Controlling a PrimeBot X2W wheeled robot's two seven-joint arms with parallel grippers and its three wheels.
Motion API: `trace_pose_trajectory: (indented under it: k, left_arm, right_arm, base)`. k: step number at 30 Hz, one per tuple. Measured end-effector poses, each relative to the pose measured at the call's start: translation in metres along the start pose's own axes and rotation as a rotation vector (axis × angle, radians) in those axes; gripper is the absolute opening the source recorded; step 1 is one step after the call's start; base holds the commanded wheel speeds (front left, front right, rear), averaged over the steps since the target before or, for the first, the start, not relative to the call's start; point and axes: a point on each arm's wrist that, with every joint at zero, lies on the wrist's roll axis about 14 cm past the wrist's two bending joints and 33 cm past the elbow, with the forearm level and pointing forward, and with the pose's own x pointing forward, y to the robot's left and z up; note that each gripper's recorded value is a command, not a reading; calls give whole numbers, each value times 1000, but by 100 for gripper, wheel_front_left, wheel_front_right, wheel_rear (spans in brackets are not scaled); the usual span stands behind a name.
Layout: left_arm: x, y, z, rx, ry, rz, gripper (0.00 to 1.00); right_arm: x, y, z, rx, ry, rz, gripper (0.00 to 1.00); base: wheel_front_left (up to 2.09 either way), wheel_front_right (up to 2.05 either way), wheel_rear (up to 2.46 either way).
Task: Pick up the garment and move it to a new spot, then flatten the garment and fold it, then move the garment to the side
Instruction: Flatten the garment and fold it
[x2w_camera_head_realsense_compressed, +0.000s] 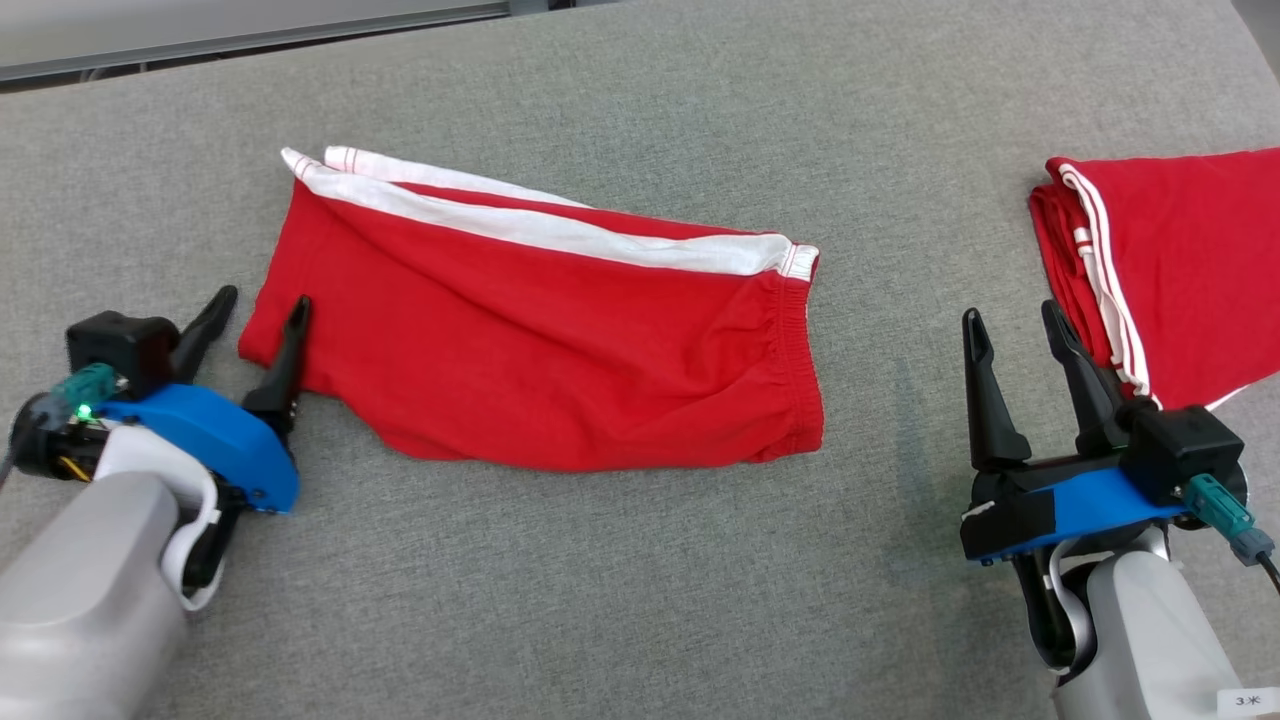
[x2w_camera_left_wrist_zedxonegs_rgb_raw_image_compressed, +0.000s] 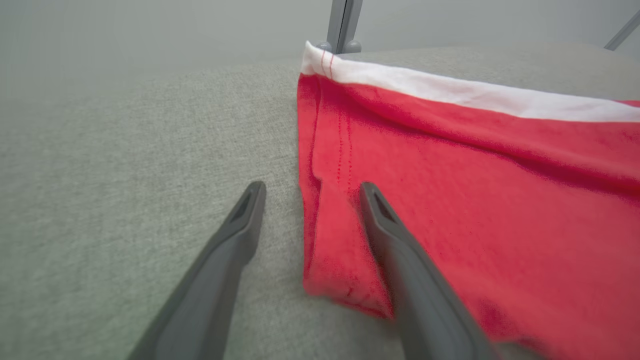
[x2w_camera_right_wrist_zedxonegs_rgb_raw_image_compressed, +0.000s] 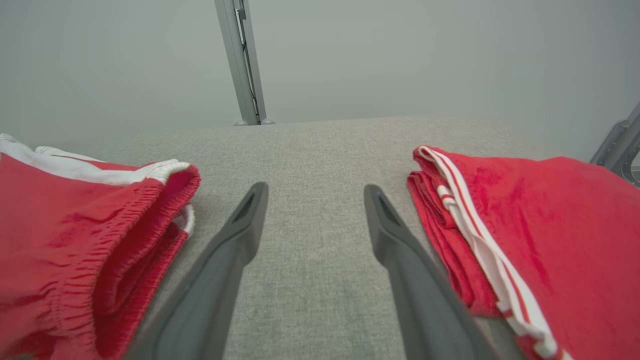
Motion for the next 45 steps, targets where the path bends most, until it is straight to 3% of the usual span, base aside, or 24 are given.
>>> trace_pose_trajectory:
  k: [8,9,10,11,21,26,38,39,40,41,45]
  left_arm:
    - [9,-28,-15,-28,66,-76,100]
    - [9,-28,-16,-26,72,-79,80]
    - [10,-29,-17,-25,81,-82,25]
    - [10,-30,-17,-27,85,-84,0]
    - [-12,-32,-10,-87,50,-50,0]
    - [-42,-26,14,-144,-60,25,0]
    - [-125,-54,-31,-259,-127,177,0]
    - [-128,-54,-32,-255,-134,188,14]
    - [-131,-52,-29,-240,-146,199,79]
    - [-133,-50,-24,-222,-165,212,100]
    - [-143,-45,-4,-145,-246,246,100]
  right_arm:
    - [-3,-4,-2,2,7,-12,100]
    - [-3,-4,-2,3,7,-13,100]
    - [-4,-5,-2,3,7,-14,100]
    - [-4,-4,-2,3,7,-13,100]
    - [-3,4,9,20,-21,8,100]
    - [-12,15,14,45,-30,31,100]
    - [-50,36,11,79,-12,86,100]
    - [-53,36,10,81,-9,88,100]
    - [-54,37,9,81,-7,91,100]
    - [-54,38,9,82,-7,95,100]
    - [-54,48,9,78,-5,125,100]
  base:
    - [0,0,0]
    - [0,0,0]
    - [0,0,0]
    - [0,0,0]
    - [0,0,0]
    - [0,0,0]
    - [0,0,0]
    - [0,0,0]
    - [0,0,0]
    - [0,0,0]
    - [0,0,0]
